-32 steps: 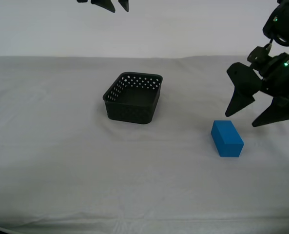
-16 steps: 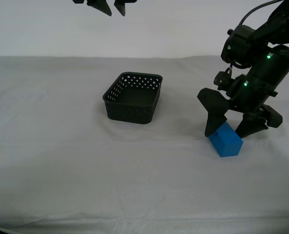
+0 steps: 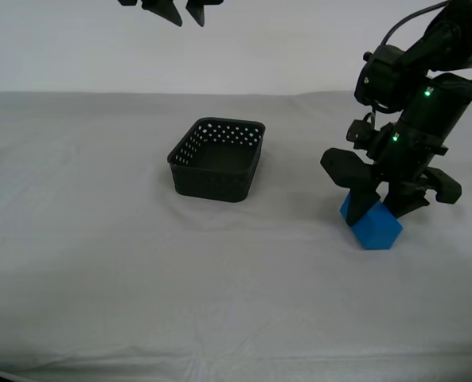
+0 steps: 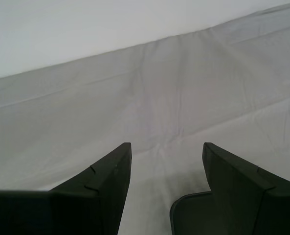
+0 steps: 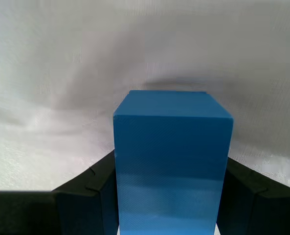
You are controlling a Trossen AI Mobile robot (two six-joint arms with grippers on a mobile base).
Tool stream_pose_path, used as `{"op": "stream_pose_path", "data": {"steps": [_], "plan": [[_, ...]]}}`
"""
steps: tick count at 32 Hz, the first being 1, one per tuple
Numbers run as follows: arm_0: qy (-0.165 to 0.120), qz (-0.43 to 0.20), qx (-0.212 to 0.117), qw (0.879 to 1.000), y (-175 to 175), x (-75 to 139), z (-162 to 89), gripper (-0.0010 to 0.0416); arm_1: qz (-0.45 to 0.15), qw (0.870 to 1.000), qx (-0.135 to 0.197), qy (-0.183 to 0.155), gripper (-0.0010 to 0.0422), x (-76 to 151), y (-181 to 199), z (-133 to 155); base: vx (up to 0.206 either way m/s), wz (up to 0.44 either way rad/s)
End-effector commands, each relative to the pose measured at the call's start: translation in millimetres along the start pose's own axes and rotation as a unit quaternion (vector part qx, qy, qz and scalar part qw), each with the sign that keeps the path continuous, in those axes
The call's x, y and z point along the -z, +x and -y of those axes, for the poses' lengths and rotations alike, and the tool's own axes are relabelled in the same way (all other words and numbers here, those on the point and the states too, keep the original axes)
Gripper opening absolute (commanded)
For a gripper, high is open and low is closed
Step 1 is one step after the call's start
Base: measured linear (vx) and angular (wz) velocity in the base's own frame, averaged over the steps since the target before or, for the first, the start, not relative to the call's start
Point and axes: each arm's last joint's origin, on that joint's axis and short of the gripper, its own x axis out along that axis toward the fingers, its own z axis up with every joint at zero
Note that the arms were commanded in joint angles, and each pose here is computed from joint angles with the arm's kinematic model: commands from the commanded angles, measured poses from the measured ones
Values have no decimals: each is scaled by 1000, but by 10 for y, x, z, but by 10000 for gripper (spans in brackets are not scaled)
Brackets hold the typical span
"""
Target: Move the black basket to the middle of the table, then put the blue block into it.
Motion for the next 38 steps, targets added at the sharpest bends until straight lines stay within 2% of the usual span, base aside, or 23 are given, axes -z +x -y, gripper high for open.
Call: {"op": "stream_pose_path", "data": {"steps": [1,4,5,8,9,11,13,16,19,22,24,30,36,38], "plan": [[-4,4,-12,1000,-66,-99,-55,-1,1,1000,0,1,194,-4,-4,2,0,0],[-25,27,-43,998,-213,-262,-165,-1,1,1000,0,1,194,-4,-4,3,0,0],[-47,44,-64,996,-300,-357,-233,0,1,1000,0,1,194,-4,-4,2,0,0],[-78,83,-94,989,-485,-554,-385,0,1,1000,0,1,194,-4,-4,2,0,0],[-106,110,-111,982,-607,-681,-490,0,1,1000,0,1,195,-4,-4,3,0,0],[-119,128,-118,978,-678,-752,-550,0,1,1000,0,1,194,-5,-4,4,0,0],[-161,181,-144,959,-878,-931,-728,0,2,1000,-1,1,194,-6,-4,2,0,0],[-177,206,-154,950,-952,-1014,-829,0,1,1000,0,1,194,-4,-4,2,0,0],[-200,256,-168,931,-1016,-1090,-917,0,2,1000,0,1,195,-6,-4,2,0,0],[-213,259,-179,925,-963,-1110,-957,0,3,1000,0,1,194,-8,-4,2,0,0],[-227,260,-201,917,-891,-1132,-1015,0,3,1000,0,1,194,-7,1,2,0,0],[-240,221,-205,923,-317,-1381,-1246,0,7,1000,0,1,194,-13,4,4,0,0],[-251,214,-213,920,-86,-1619,-1438,0,13,1000,0,1,194,-26,4,4,0,0],[-240,192,-209,928,-80,-1681,-1475,0,16,1000,1,1,194,-32,4,6,0,0]]}}
